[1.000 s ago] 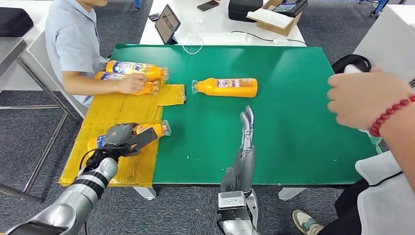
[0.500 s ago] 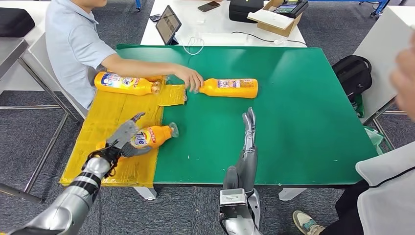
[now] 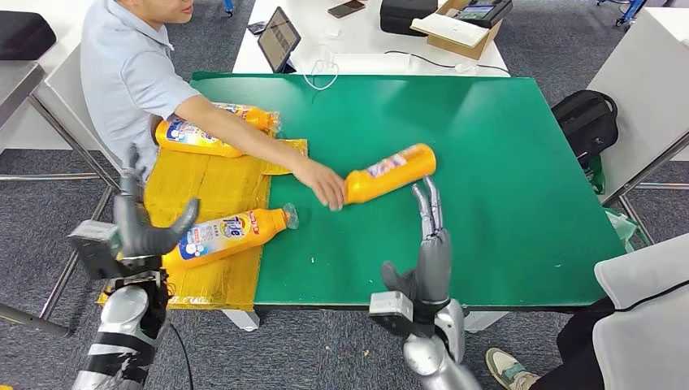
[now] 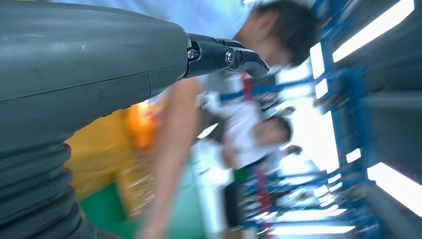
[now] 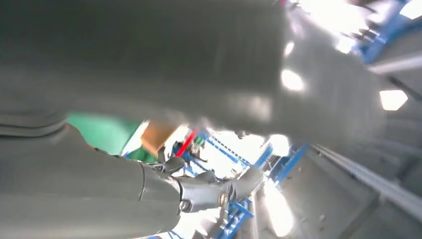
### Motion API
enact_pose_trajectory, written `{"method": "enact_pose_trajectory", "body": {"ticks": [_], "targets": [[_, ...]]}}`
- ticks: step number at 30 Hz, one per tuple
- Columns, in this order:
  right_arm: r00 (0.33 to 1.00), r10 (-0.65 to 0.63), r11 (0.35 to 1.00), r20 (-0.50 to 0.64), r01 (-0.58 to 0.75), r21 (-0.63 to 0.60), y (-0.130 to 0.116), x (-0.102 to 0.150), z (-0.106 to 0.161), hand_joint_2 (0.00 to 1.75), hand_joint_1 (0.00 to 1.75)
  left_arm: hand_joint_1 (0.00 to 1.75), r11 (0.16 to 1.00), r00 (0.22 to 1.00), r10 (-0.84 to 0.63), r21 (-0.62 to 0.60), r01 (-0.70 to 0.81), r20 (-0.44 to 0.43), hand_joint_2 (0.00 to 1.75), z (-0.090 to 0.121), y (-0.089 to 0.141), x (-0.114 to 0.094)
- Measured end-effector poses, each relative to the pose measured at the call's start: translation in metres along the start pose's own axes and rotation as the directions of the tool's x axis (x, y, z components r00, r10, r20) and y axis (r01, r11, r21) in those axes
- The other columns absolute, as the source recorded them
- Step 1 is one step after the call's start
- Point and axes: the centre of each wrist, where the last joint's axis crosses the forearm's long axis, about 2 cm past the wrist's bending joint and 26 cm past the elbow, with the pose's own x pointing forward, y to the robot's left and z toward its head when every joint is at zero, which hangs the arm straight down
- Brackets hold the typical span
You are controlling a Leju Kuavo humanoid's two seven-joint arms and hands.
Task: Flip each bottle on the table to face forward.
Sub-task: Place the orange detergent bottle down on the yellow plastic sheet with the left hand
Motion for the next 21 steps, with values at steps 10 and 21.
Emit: {"method": "enact_pose_trajectory", "body": {"ticks": [10,21], "targets": [[0.929,0.369,0.860,-0.007,-0.338,0.381,-0.036,-0.105,-0.020,1.75,0.00,0.00,0.988,0.983,0.025,0.146,-0.052,0.184,1.75,0.002,-0.003,0.045],[0.884,0.464,0.727,-0.049,-0.349,0.591,-0.036,-0.139,-0.001,1.75,0.00,0.00,0.983,0.964,-0.138,0.152,0.105,0.226,1.75,0.019,-0.027,0.056]]}}
